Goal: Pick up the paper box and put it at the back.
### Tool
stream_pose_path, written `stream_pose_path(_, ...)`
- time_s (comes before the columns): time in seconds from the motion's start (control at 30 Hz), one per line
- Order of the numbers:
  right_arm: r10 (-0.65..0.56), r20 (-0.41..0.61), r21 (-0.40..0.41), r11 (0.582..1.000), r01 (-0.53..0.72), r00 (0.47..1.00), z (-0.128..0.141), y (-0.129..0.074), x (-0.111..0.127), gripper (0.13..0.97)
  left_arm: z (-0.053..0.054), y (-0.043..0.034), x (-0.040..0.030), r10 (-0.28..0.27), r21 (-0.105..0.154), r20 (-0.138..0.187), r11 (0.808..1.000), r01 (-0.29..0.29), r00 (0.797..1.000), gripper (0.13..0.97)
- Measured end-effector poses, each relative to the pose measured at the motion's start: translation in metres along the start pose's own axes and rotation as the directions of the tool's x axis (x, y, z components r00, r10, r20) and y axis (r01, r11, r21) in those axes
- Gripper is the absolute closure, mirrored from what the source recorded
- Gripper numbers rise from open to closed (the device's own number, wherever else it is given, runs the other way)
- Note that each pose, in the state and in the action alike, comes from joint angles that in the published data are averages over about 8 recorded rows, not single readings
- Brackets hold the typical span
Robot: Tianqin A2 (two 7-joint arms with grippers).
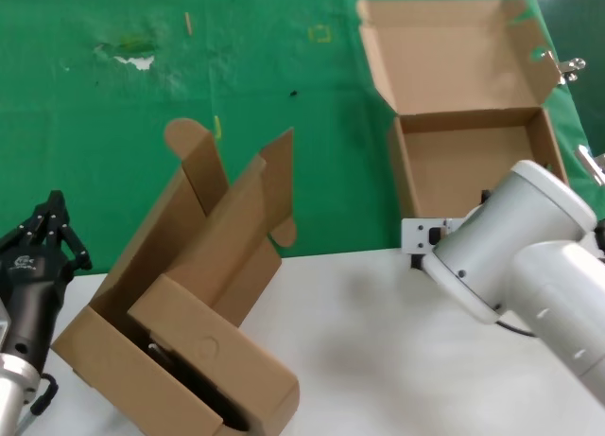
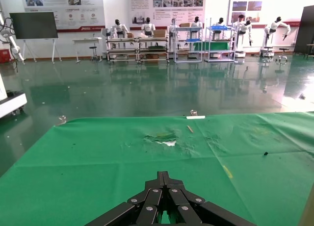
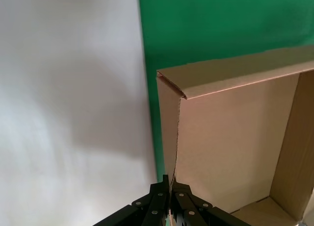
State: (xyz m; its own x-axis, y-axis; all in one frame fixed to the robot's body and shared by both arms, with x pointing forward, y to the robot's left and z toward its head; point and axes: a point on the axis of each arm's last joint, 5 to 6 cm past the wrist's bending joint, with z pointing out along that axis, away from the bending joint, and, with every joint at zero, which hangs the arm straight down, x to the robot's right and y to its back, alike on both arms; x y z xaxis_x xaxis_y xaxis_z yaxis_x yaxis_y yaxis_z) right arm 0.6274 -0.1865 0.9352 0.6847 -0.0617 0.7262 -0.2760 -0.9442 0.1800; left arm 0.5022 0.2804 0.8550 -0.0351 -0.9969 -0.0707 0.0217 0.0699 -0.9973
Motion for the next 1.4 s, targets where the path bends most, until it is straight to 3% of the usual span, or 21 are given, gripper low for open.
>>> stream_pose_path(0.37, -0.031, 0.001, -0.007, 0.999, 0.031, 1.0, 0.019, -0.038, -0.006, 0.958, 0.0, 0.0, 0.0, 0.0, 0.0, 0.0, 1.0, 0.0, 1.0, 0.957)
stream_pose_path(0.63, -0.019, -0.001, 0.009, 1.0, 0.019, 1.0, 0.027, -0.05, -0.004, 0.958, 0.0, 0.0, 0.0, 0.0, 0.0, 0.0, 1.0, 0.0, 1.0, 0.957)
stream_pose_path(0.93, 0.016, 0.012, 0.034, 0.999, -0.016, 1.0, 0.03, -0.051, 0.002, 0.901, 0.0, 0.0, 0.0, 0.0, 0.0, 0.0, 1.0, 0.0, 1.0, 0.957)
stream_pose_path(1.1, 0.03, 0.01, 0.045, 0.998, -0.031, 0.999, 0.025, -0.05, 0.008, 0.825, 0.0, 0.0, 0.0, 0.0, 0.0, 0.0, 1.0, 0.0, 1.0, 0.957)
stream_pose_path(1.23, 0.043, 0.005, 0.061, 0.997, -0.043, 0.999, 0.013, -0.044, 0.018, 0.78, 0.0, 0.0, 0.0, 0.0, 0.0, 0.0, 1.0, 0.0, 1.0, 0.957)
stream_pose_path(1.4, 0.085, -0.008, 0.109, 0.991, -0.083, 0.996, -0.016, -0.028, 0.032, 0.664, 0.0, 0.0, 0.0, 0.0, 0.0, 0.0, 1.0, 0.0, 1.0, 0.957)
